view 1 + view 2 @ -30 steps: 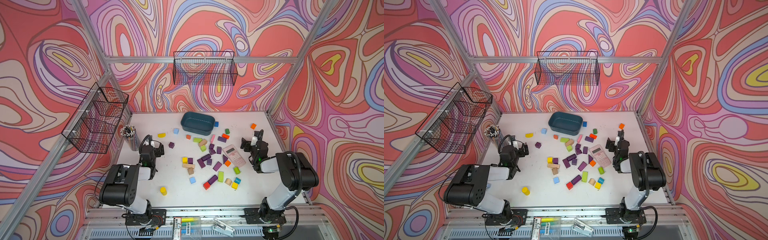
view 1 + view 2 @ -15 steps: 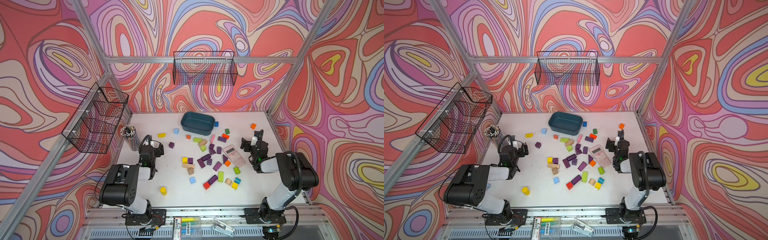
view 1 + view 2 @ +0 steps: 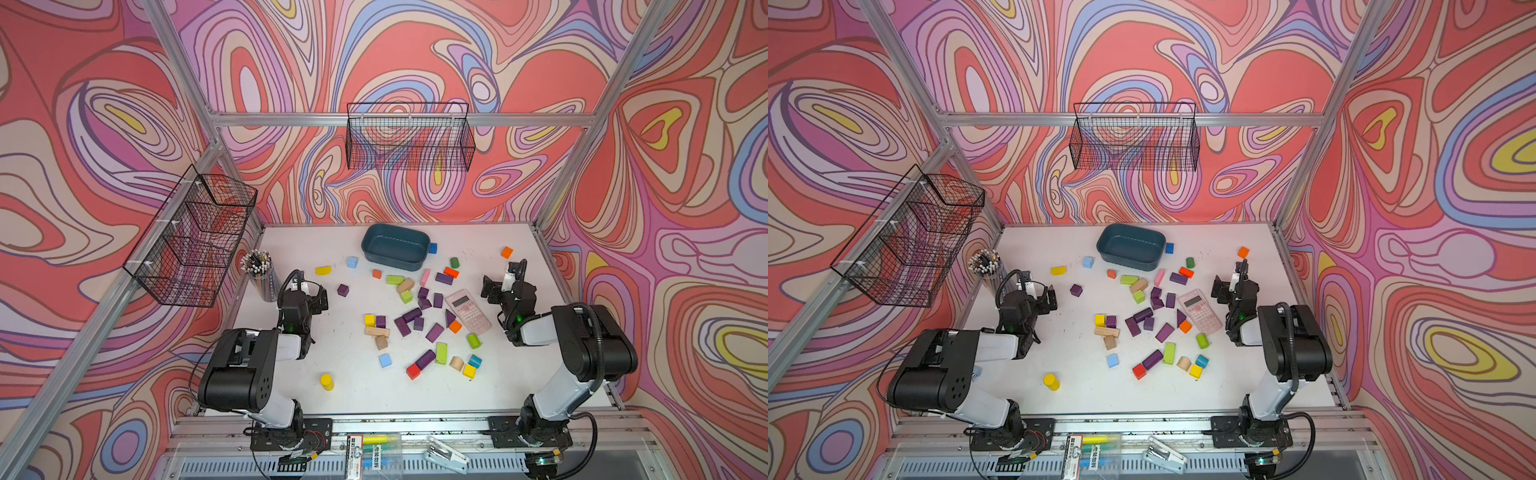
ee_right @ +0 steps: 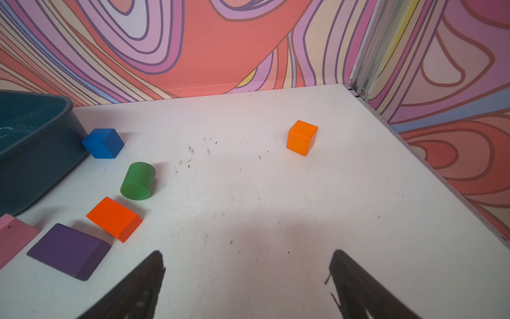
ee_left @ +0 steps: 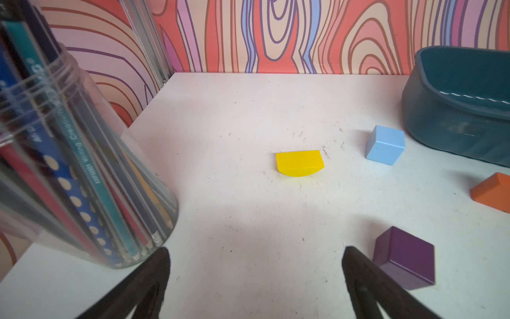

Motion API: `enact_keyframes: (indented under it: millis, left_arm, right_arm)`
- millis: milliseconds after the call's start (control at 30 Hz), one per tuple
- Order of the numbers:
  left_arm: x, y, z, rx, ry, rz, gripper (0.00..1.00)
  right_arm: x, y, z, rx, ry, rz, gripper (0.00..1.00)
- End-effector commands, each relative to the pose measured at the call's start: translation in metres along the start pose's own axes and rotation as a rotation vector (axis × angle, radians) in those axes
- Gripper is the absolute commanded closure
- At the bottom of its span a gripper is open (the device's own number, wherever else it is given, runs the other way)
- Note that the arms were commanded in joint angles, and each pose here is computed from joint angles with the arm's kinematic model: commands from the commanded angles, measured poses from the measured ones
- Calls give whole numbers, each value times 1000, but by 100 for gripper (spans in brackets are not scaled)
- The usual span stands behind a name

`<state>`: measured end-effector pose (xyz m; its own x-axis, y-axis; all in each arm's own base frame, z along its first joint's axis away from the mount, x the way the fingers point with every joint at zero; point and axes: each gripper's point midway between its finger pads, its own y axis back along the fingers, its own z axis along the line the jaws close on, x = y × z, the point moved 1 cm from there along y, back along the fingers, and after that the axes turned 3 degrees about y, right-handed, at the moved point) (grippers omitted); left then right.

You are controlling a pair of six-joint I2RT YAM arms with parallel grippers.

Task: Pick purple bricks into the storage bin
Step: Pick up the building block from the center of the board.

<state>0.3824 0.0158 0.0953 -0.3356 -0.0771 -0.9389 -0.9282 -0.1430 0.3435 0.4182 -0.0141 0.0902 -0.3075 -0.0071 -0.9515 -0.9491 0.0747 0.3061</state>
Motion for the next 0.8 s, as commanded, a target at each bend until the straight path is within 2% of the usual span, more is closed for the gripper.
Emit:
enact_keyframes:
  millis: [0, 167, 533, 600, 767]
  left_arm:
    - [-4, 4, 4, -14, -1, -5, 0]
    - [-10, 7, 7, -34, 6, -9, 0]
    - [-31, 7, 4, -37, -18, 67, 0]
    - [-46, 5, 0, -32, -19, 55, 0]
    - [-55, 1, -3, -38, 7, 104, 0]
  right_arm:
    - [-6, 6, -4, 19, -4, -30, 2]
    - [-12, 9, -5, 24, -4, -39, 2]
    - [-28, 17, -10, 51, -8, -52, 2]
    - [-29, 17, -10, 55, -9, -50, 2]
    - [-36, 17, -9, 49, -6, -33, 2]
